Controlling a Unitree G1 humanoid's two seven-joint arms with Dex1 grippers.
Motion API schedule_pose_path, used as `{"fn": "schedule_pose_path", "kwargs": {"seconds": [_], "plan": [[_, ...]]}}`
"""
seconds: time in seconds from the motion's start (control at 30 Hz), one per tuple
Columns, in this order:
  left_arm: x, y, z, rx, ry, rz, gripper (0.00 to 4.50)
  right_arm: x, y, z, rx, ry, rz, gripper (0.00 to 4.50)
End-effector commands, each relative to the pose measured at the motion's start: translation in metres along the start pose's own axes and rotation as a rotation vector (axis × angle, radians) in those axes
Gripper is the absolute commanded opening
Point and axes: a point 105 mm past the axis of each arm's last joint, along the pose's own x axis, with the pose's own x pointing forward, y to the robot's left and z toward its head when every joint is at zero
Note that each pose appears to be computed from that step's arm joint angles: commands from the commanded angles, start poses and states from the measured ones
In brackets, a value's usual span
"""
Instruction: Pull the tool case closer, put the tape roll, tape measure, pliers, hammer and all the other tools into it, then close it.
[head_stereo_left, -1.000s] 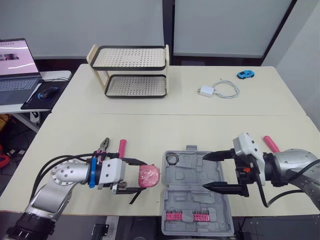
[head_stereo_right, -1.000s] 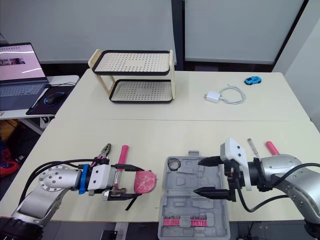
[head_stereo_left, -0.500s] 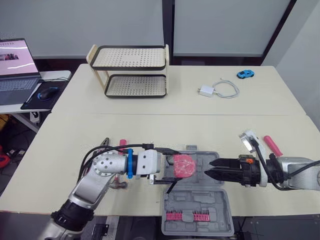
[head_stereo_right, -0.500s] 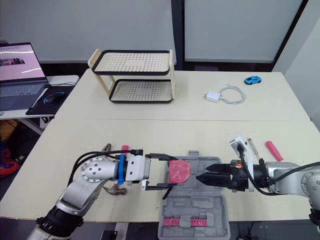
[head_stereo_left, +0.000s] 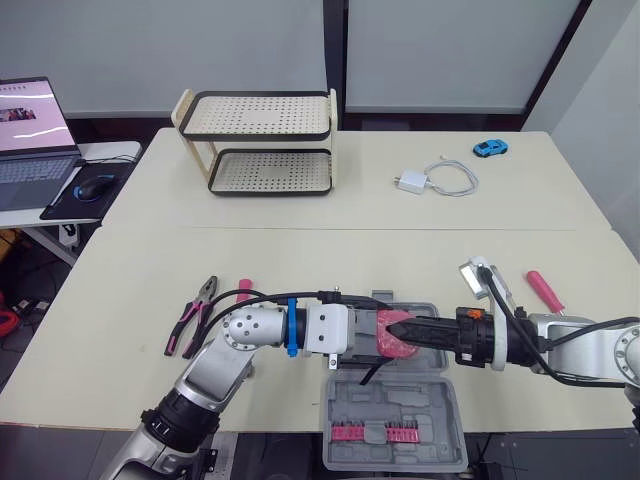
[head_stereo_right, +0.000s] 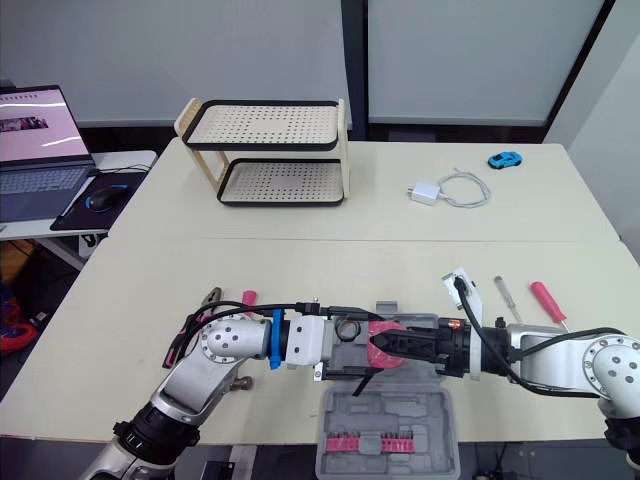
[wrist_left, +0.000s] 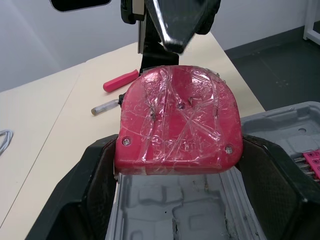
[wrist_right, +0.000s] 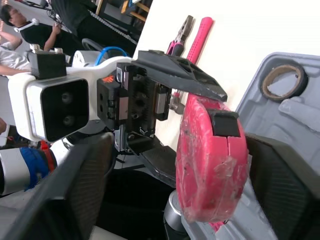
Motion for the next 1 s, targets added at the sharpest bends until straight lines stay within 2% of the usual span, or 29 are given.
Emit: {"fn": "schedule_pose_path", "kwargs": {"seconds": [0.03, 0.13, 0.23, 0.4, 0.47, 0.53, 0.73, 1.0], "plan": [[0.003, 0.005, 0.012, 0.046, -0.038, 0.008, 3.21, 0.002, 0.010, -0.001, -0.021, 0.020, 0.022, 2.80], [0.003, 0.006, 0.013, 0.048, -0.038, 0.010, 3.21, 0.004, 0.010, -0.003, -0.017, 0.021, 0.022, 1.62], [0.003, 0.004, 0.014, 0.047, -0.040, 0.010, 3.21, 0.005, 0.011, -0.003, -0.014, 0.018, 0.024, 0.72], [0.000, 0.002, 0.014, 0.029, -0.053, 0.006, 3.21, 0.005, 0.011, -0.004, -0.006, 0.009, 0.027, 0.73], [-0.008, 0.005, 0.016, -0.021, -0.077, 0.020, 3.96, 0.004, 0.010, -0.003, -0.006, 0.002, 0.028, 0.73], [-0.018, 0.007, 0.020, -0.064, -0.104, 0.026, 4.46, -0.001, 0.008, 0.000, -0.004, -0.004, 0.025, 0.73], [-0.056, -0.011, 0.039, -0.177, -0.161, -0.062, 4.50, -0.047, -0.015, 0.000, 0.062, 0.053, -0.083, 0.73], [-0.072, -0.038, 0.049, -0.235, -0.151, -0.117, 4.50, -0.106, -0.049, -0.027, 0.192, 0.197, -0.253, 0.73]]}}
